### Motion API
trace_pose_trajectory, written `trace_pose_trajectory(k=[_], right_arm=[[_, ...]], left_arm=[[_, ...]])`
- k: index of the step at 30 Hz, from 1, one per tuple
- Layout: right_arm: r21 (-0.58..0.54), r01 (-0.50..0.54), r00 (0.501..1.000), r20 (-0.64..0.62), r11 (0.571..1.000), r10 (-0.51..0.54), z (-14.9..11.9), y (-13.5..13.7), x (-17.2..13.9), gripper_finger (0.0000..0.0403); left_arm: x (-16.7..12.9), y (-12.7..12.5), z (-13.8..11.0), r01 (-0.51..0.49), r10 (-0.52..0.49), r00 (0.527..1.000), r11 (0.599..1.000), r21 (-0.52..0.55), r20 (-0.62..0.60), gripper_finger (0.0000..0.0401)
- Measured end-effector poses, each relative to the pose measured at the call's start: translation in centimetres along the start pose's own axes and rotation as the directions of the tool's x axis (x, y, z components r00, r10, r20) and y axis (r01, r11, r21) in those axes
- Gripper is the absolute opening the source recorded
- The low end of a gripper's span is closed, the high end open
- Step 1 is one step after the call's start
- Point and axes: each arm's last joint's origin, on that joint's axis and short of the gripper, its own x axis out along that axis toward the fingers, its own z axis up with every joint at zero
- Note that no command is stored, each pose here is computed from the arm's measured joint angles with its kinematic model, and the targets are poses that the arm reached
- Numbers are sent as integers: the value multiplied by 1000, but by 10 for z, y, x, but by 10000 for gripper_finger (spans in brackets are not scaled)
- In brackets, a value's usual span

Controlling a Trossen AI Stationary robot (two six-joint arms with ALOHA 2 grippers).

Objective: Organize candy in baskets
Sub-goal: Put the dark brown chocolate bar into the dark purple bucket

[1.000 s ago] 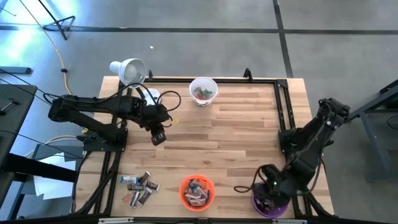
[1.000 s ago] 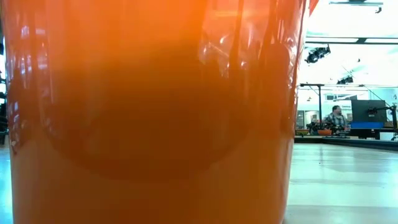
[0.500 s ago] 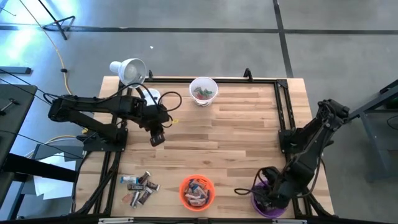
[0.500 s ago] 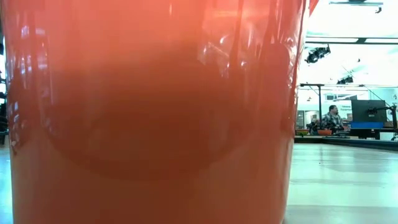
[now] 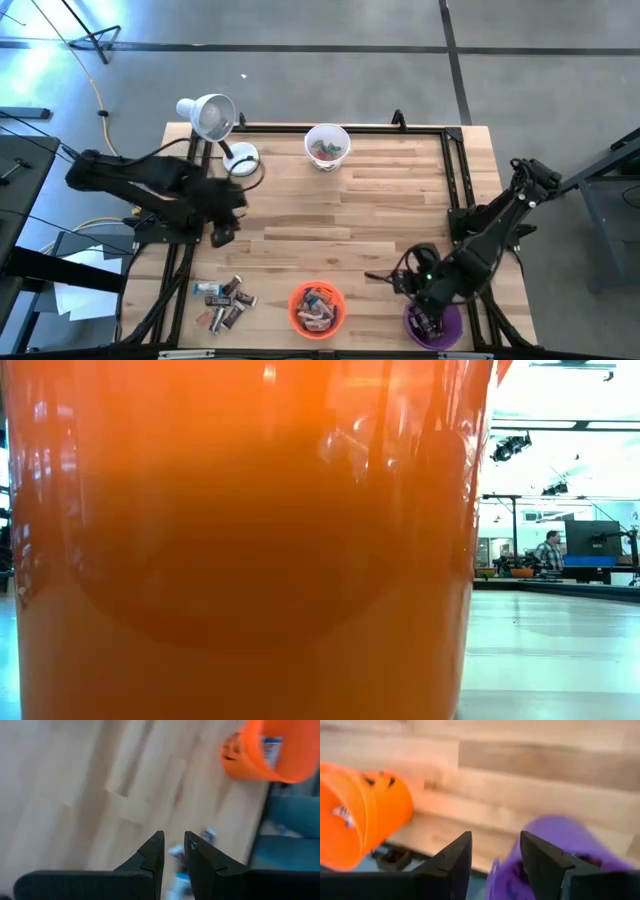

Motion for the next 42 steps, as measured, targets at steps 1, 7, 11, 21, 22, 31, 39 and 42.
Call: trace_pose_trajectory(k=[1,7,11,21,22,31,39,42], right_arm=[[-4,9,1000,14,1000,-9,5,2,1,161],[-83,23,996,86,996,-16,32,17,6,161],[-133,30,993,118,991,-14,50,26,8,161],[-302,66,995,86,951,-41,84,41,12,161],[-325,69,996,80,943,-45,86,42,13,161],[-510,71,997,31,858,-64,91,43,13,161],[-618,57,997,0,784,-72,84,41,13,161],[-644,55,997,1,763,-72,81,40,13,161]], left_arm=[[-3,-3,-6,20,-20,1000,999,-26,1,63],[-11,-23,-42,52,-47,998,982,-184,32,63],[-10,-39,-59,33,-18,997,974,-226,69,62],[8,-68,-79,-26,76,986,947,-319,145,62],[11,-72,-78,-13,67,987,942,-334,150,62],[37,-104,-72,80,3,982,900,-429,189,62],[74,-120,-81,-72,51,997,895,-440,-60,62],[92,-126,-85,-136,88,986,910,-392,-138,62]])
